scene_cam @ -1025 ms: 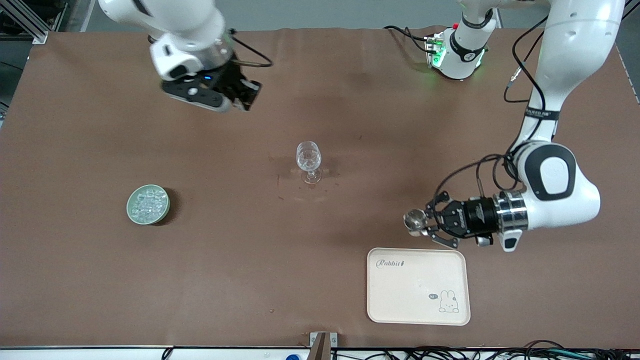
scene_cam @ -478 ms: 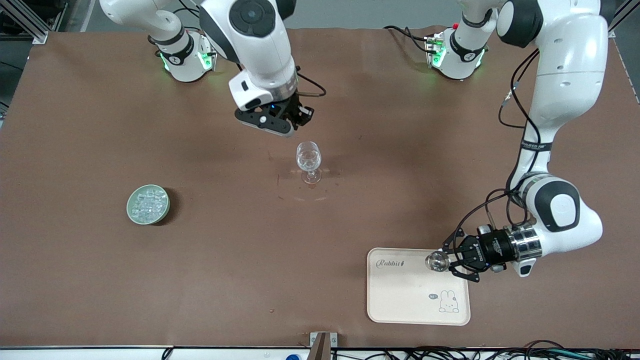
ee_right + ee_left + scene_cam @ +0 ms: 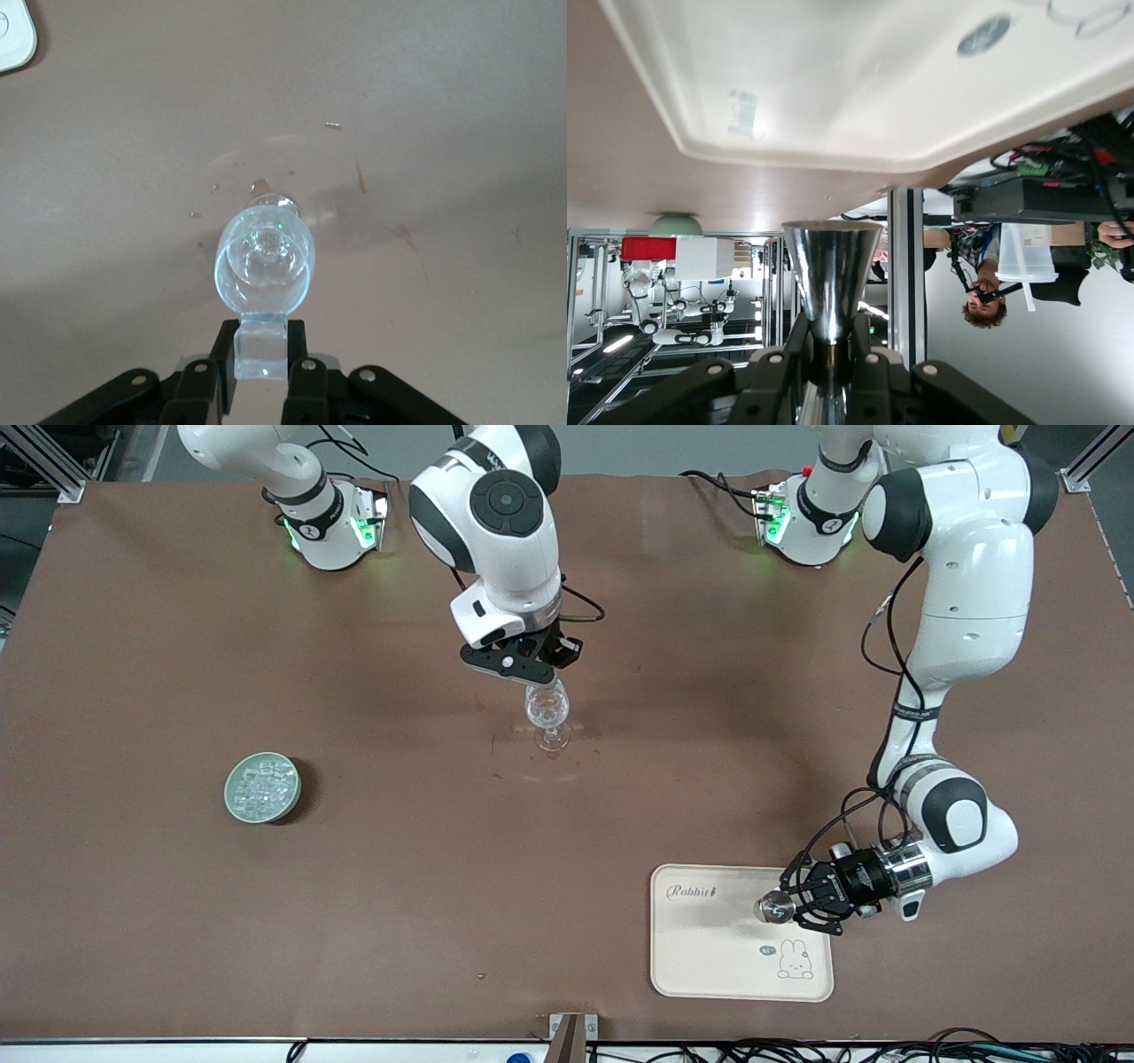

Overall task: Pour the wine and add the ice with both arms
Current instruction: 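Lower the jigger onto the tray while the right gripper releases ice above glass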

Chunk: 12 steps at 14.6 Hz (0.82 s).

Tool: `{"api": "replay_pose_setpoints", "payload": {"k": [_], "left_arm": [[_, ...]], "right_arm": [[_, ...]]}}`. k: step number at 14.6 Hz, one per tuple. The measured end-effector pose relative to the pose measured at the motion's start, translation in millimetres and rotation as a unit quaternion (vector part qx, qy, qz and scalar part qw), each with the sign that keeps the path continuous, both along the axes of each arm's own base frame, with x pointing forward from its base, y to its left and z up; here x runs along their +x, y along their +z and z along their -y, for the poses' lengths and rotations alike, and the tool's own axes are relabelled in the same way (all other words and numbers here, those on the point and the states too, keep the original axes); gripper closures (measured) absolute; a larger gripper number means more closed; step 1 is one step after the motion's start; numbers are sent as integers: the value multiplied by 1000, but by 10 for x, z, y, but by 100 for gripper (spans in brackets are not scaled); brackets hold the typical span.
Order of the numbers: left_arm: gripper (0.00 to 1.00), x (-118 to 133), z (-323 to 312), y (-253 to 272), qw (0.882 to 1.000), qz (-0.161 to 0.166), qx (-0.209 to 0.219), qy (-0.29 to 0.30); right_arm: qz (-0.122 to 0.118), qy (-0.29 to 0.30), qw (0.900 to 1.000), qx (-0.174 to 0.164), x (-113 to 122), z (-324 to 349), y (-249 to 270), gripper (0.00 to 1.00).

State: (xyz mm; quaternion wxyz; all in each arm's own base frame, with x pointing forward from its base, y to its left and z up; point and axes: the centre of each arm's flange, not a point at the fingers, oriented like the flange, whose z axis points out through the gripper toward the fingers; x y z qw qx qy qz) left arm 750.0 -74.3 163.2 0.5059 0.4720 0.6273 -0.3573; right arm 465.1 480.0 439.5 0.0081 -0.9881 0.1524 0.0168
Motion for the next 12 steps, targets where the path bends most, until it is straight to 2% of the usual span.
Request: {"api": "replay_pose_setpoints", "payload": {"k": [12], "left_arm": [[79,-127,-197,-531,999,21,1,33]], "right_arm": [[6,15,1000,-25,19,-113,-403,74]]}}
